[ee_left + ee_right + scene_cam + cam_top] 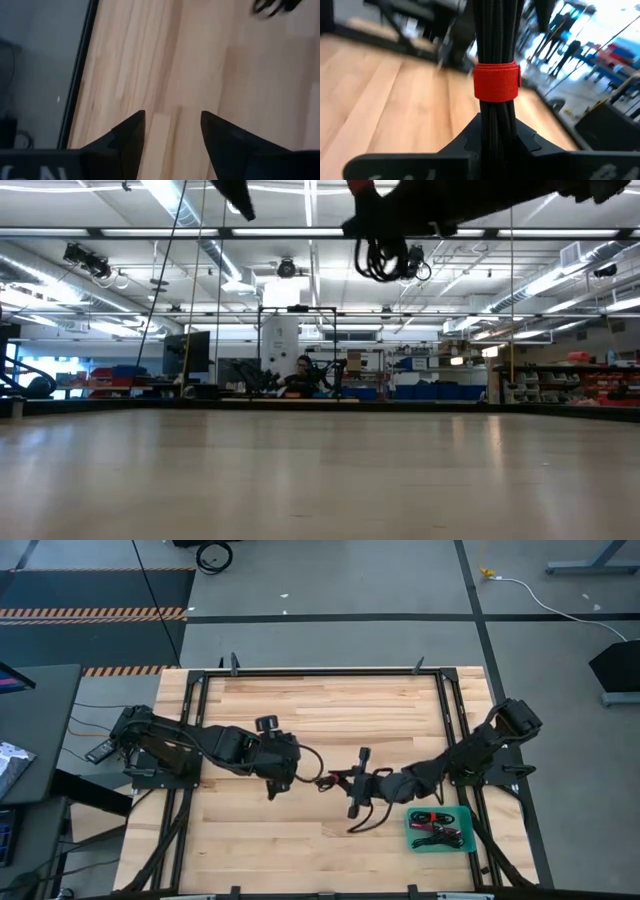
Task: Pick and place USB-C Cables
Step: Put the black charger cable into the green bin
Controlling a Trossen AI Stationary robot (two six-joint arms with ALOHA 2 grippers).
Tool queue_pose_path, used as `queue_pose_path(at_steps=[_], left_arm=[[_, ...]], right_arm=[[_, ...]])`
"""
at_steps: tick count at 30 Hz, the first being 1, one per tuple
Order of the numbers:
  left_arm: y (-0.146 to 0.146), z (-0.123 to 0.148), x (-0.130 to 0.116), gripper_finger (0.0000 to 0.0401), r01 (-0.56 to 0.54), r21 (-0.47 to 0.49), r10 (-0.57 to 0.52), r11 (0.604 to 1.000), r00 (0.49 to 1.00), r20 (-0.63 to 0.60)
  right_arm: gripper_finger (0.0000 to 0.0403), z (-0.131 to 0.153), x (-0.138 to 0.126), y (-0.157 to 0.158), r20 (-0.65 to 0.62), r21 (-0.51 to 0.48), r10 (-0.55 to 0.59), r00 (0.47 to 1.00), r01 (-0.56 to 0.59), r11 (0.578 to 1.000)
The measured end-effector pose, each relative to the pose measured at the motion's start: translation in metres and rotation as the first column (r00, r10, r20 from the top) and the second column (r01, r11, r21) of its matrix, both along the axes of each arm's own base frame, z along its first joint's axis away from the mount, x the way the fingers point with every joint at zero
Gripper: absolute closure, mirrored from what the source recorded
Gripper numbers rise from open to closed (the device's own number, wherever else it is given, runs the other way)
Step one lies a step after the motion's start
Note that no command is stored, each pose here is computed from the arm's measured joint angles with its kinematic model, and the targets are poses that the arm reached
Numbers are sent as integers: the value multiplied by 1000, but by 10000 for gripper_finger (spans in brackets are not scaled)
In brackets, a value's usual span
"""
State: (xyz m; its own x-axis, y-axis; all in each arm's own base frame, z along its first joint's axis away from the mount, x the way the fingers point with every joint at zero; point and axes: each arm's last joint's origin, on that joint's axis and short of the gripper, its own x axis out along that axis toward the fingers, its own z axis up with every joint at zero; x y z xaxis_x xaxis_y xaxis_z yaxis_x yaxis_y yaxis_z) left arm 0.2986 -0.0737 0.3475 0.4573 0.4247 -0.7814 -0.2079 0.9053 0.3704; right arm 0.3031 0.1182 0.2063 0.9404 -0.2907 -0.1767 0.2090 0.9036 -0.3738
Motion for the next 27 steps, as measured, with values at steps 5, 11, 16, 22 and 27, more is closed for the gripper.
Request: queue_pose_path(at_steps=[5, 11, 16, 22, 27], left_arm=[[-2, -3, -9, 209, -31, 2, 31, 1000, 998, -59], [-9, -3, -11, 223, -11, 2, 11, 1000, 998, -63], [-16, -2, -11, 229, 12, -8, -12, 1000, 999, -38], [-29, 1, -8, 229, 46, -24, -45, 999, 998, 34], [-36, 3, -8, 229, 60, 7, -60, 998, 995, 83]], right_arm=[[351, 7, -4, 12, -226, 29, -8, 974, 15, 999], [351, 35, -14, 25, -532, 236, 87, 842, 49, 970], [351, 55, -34, 36, -717, 478, 237, 655, 216, 851], [348, 46, -80, 57, -901, 408, 238, 363, 517, 752], [350, 45, -115, 83, -945, 327, 233, 231, 603, 728]])
